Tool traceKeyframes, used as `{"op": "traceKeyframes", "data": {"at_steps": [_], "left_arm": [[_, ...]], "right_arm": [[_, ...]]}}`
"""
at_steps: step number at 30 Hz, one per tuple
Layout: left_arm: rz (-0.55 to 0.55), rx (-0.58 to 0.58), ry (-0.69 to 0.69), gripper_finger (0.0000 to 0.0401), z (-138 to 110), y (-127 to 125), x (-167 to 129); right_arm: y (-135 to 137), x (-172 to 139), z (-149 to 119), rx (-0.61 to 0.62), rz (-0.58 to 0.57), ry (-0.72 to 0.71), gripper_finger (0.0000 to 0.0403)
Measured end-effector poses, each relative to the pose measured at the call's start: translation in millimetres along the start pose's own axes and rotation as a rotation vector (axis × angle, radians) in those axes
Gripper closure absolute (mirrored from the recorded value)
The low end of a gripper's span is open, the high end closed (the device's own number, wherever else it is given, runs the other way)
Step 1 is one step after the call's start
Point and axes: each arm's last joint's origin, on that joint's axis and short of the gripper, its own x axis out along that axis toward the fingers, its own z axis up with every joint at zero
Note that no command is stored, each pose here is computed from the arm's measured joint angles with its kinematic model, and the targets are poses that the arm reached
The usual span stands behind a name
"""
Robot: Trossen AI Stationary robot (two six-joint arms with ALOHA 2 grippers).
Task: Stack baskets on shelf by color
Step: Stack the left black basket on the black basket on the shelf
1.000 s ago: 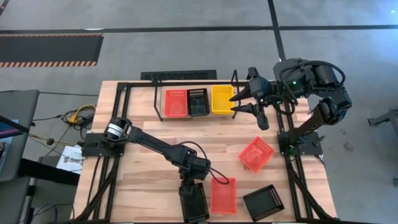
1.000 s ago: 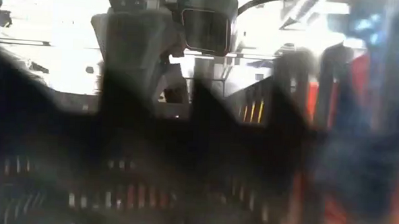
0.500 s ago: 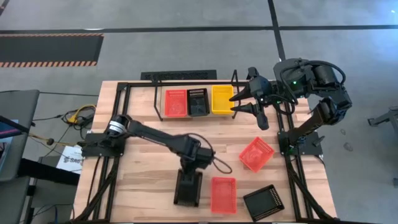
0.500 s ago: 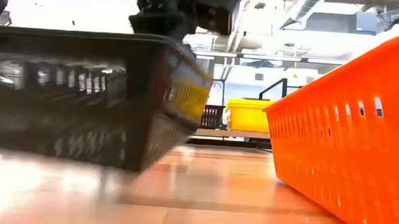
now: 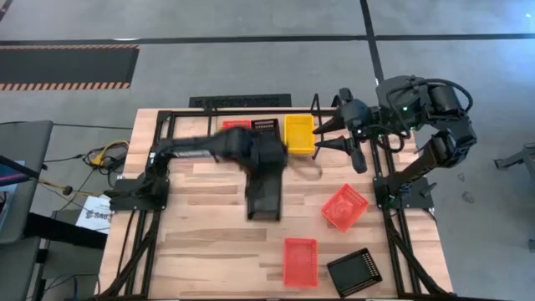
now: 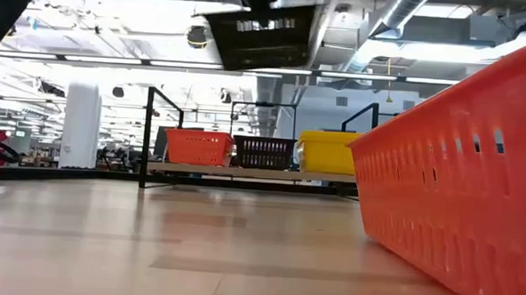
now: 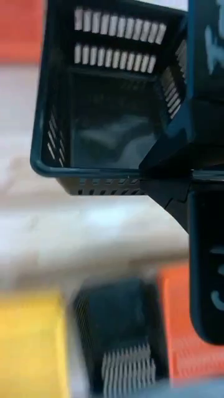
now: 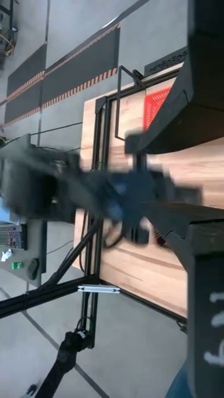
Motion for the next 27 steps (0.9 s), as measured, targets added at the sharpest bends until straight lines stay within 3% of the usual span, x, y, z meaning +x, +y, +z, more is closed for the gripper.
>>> {"op": "traceKeyframes", "data": {"at_steps": [6, 13, 18, 22, 27], "left_arm": [[0.076, -0.113, -0.064, 0.0401, -22, 61, -31], [0.167, -0.142, -0.076, 0.0401, -45, 123, -44], [0.153, -0.169, -0.116, 0.0401, -58, 170, -39], [0.135, -0.159, -0.191, 0.0401, -67, 195, -41], [0.13, -0.083, -0.206, 0.0401, -75, 209, -42]], "right_arm": [[-2, -14, 1, 0.005, -0.009, -0.037, 0.0247], [-10, -21, -1, 0.013, -0.045, -0.037, 0.0247], [-21, -14, -2, 0.032, -0.097, -0.015, 0.0247], [-38, -8, -4, 0.032, -0.168, 0.011, 0.0247], [-64, 7, -7, 0.021, -0.26, 0.063, 0.0266]]}}
